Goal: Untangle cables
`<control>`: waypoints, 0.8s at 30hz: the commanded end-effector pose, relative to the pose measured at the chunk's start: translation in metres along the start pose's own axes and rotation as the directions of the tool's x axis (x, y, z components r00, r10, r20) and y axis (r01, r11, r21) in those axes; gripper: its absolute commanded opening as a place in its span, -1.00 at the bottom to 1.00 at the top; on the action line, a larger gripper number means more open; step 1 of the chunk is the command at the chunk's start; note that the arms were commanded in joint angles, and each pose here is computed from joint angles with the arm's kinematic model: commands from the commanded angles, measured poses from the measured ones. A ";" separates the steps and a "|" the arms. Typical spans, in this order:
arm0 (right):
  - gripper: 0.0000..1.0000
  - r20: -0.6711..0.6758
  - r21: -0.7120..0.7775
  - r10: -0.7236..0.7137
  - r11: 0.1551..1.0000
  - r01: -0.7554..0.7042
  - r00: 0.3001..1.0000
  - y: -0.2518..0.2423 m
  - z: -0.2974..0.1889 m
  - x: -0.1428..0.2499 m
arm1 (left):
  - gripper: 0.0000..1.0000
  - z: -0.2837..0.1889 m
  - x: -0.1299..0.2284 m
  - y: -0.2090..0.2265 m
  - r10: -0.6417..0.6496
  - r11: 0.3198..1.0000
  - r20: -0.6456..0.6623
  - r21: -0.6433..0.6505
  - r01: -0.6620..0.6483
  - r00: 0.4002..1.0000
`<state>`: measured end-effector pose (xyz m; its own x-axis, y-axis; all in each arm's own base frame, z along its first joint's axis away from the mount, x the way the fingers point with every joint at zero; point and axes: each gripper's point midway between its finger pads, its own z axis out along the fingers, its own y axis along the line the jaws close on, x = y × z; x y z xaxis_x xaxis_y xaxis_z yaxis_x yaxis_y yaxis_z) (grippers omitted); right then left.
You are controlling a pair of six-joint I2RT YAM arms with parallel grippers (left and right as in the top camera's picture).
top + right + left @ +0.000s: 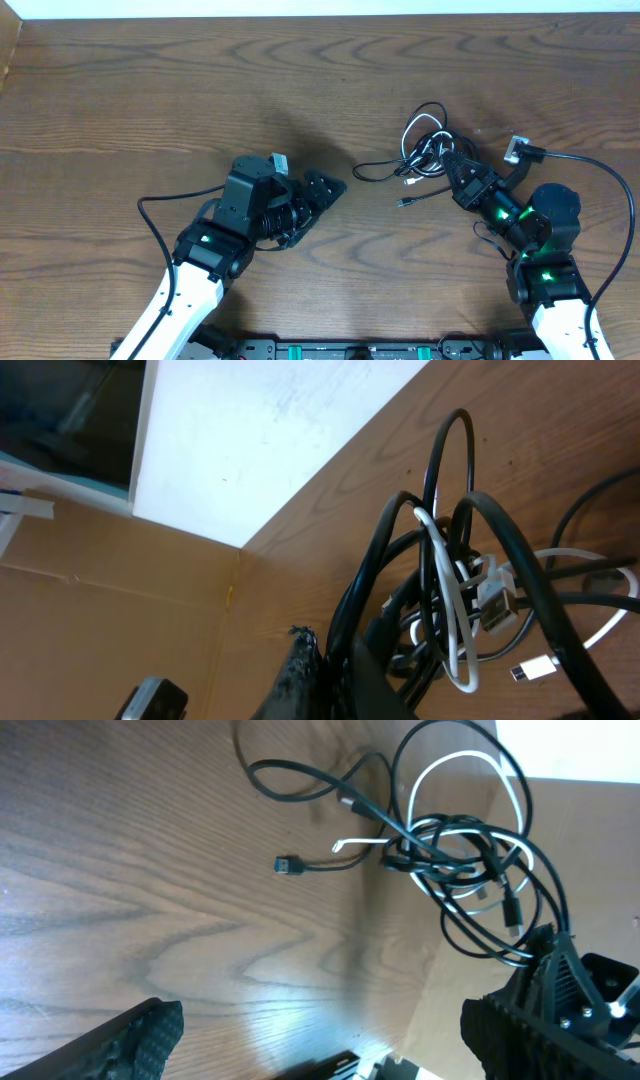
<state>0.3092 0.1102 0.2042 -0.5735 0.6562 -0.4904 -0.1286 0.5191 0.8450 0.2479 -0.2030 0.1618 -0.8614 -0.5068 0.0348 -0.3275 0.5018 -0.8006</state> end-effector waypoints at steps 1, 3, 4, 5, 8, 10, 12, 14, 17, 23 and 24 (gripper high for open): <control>-0.98 0.024 -0.009 -0.016 1.000 0.016 1.000 0.007 0.000 -0.008 | 0.90 0.000 0.002 -0.003 -0.021 1.000 -0.012 0.009 0.021 1.000; -0.98 0.024 -0.009 -0.016 1.000 0.016 1.000 0.007 0.000 -0.008 | 0.90 0.000 0.002 -0.003 -0.021 1.000 -0.012 0.009 0.021 1.000; -0.98 0.024 -0.009 -0.016 1.000 0.016 1.000 0.007 0.000 -0.008 | 0.90 0.000 0.002 -0.003 -0.021 1.000 -0.012 0.008 0.021 1.000; -0.98 0.024 -0.009 -0.016 1.000 0.016 1.000 0.007 0.000 -0.008 | 0.90 0.000 0.002 -0.003 -0.021 1.000 -0.011 0.009 0.021 1.000; -0.98 0.024 -0.009 -0.016 1.000 0.016 1.000 0.007 0.000 -0.008 | 0.90 0.000 0.002 -0.003 -0.021 1.000 -0.012 0.008 0.021 1.000; -0.98 0.024 -0.009 -0.016 1.000 0.016 1.000 0.007 0.000 -0.008 | 0.90 0.000 0.001 -0.002 -0.024 1.000 -0.010 0.007 0.024 1.000; -0.98 0.024 -0.009 -0.016 1.000 0.016 1.000 0.007 0.000 -0.008 | 0.90 0.001 0.000 -0.002 -0.033 0.999 -0.002 0.003 0.033 0.999; -0.98 0.023 -0.009 -0.016 1.000 0.016 1.000 0.006 0.000 -0.008 | 0.90 0.002 -0.001 0.000 -0.035 0.999 0.001 -0.002 0.035 0.999; -0.98 0.022 -0.007 -0.015 1.000 0.015 1.000 0.006 0.000 -0.008 | 0.90 0.004 -0.001 0.002 -0.054 0.998 -0.003 -0.012 0.054 0.999; -0.98 0.010 0.009 -0.004 1.000 0.004 1.000 0.002 0.000 -0.005 | 0.90 0.016 0.001 0.013 -0.153 0.987 -0.032 -0.057 0.151 0.988; -0.98 0.008 0.010 -0.003 1.000 0.003 1.000 0.001 0.000 -0.004 | 0.90 0.018 0.003 0.015 -0.164 0.985 -0.045 -0.066 0.160 0.986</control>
<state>0.3081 0.1101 0.1996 -0.5835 0.6552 -0.4798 -0.1113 0.5208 0.8464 0.2503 -0.2041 0.1470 -0.8290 -0.5458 0.1218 -0.4272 0.4776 -0.7677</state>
